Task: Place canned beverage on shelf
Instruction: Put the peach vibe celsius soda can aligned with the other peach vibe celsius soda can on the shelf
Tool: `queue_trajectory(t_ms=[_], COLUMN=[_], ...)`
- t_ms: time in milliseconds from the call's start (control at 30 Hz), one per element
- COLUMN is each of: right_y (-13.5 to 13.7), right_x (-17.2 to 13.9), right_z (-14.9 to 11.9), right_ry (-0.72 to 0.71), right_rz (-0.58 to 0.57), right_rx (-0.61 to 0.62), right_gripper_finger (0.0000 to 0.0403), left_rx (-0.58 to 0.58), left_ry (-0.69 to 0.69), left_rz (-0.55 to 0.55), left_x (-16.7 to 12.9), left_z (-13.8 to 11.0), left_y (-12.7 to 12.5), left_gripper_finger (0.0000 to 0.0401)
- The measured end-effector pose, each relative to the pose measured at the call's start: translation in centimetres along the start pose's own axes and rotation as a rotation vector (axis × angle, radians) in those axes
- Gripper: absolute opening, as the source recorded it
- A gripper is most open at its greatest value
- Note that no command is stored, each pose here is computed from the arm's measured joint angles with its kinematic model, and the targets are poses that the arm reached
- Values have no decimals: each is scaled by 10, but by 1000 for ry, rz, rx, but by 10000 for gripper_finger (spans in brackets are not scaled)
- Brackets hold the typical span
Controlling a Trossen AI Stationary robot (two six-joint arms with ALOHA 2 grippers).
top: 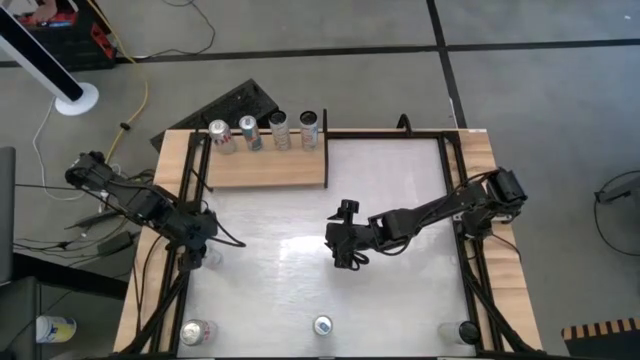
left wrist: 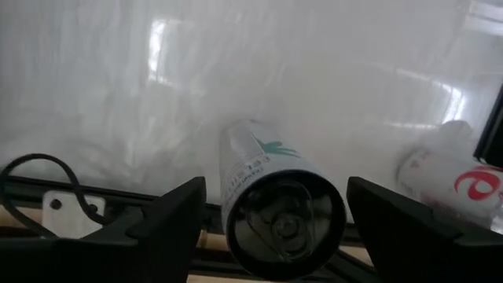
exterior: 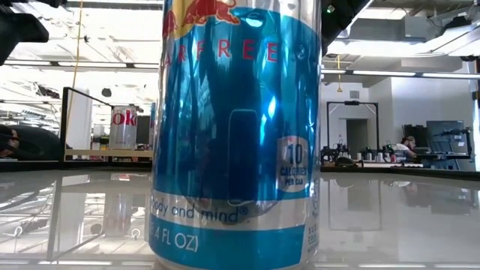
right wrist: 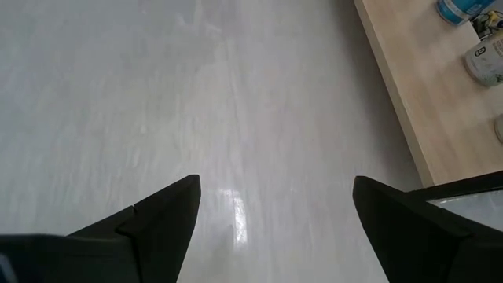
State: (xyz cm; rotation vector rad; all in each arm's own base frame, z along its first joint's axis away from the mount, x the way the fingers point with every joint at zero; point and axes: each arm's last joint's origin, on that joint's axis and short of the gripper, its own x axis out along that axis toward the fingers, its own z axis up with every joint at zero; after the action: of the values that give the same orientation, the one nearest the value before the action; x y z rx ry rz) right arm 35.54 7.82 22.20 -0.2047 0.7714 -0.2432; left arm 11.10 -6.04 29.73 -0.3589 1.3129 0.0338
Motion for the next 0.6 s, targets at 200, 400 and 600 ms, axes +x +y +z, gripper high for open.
queue_trajectory(t_ms=[200, 400, 600], right_y=[0, 0, 0], right_x=[0, 0, 0], right_z=[0, 0, 0], right_ry=[0, 0, 0], right_rz=[0, 0, 0], right_rx=[0, 0, 0], right_gripper_finger=[359, 359, 359], left_rx=[-8, -8, 7], left_ry=[32, 32, 69], left_rz=[-34, -26, 3], left_x=[0, 1, 8], left_z=[-1, 0, 3], left_y=[-1, -1, -7], left_gripper_finger=[293, 293, 293])
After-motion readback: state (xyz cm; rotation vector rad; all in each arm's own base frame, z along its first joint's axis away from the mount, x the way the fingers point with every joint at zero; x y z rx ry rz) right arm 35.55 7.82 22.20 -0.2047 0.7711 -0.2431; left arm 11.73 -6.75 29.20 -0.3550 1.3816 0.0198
